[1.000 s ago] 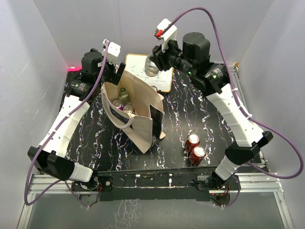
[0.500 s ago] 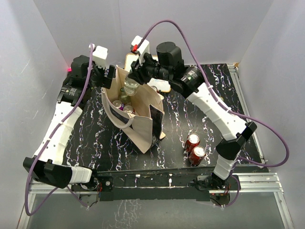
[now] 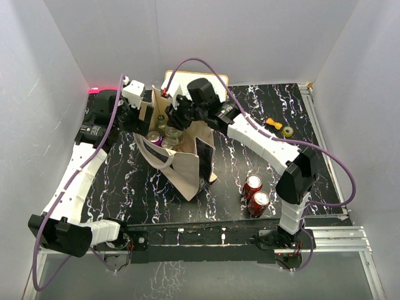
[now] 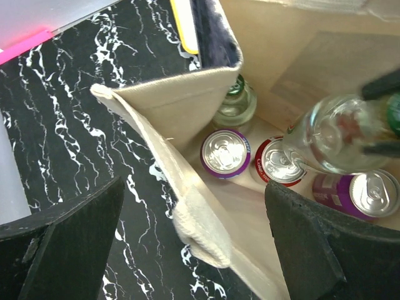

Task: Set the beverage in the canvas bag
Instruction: Place the drink in the canvas bag.

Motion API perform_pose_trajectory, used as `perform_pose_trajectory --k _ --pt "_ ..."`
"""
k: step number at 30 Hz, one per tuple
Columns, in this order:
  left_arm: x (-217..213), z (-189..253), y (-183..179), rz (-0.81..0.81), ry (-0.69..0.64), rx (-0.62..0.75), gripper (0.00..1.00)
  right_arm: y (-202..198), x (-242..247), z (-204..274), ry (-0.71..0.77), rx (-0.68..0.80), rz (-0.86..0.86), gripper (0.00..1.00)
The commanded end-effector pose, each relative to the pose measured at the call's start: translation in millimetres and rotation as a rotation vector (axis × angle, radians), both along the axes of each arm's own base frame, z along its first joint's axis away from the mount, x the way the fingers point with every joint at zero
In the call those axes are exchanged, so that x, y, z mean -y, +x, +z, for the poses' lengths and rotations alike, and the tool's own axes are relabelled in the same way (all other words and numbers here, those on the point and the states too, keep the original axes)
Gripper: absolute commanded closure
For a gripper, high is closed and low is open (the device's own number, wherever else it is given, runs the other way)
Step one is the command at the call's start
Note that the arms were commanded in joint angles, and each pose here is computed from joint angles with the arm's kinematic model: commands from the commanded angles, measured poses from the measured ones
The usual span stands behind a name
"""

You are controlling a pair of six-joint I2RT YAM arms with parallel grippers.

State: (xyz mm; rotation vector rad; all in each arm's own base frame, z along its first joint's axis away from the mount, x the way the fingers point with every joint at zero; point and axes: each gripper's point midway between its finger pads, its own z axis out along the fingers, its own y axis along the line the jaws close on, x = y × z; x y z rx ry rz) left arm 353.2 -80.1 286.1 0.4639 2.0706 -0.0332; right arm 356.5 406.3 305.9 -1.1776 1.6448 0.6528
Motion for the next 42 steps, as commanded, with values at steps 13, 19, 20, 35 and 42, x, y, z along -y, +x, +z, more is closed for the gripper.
perform_pose_trajectory --k 13,19,20,35,42 --pt "20 -19 -50 -0.210 -0.040 -0.077 0.05 12 2 93 0.220 0.293 -0.025 0.92" --pt "23 -25 -57 -0.246 -0.038 -0.097 0.05 35 -1 111 0.285 0.300 -0.085 0.92" --pt "24 -26 -59 -0.256 -0.040 -0.099 0.05 37 0 116 0.296 0.307 -0.092 0.92" --pt "39 -41 -78 -0.416 -0.034 -0.118 0.03 47 -2 92 0.239 0.355 -0.079 0.92" --pt "43 -53 -87 -0.487 -0.022 -0.120 0.03 36 0 62 0.193 0.337 -0.031 0.92"
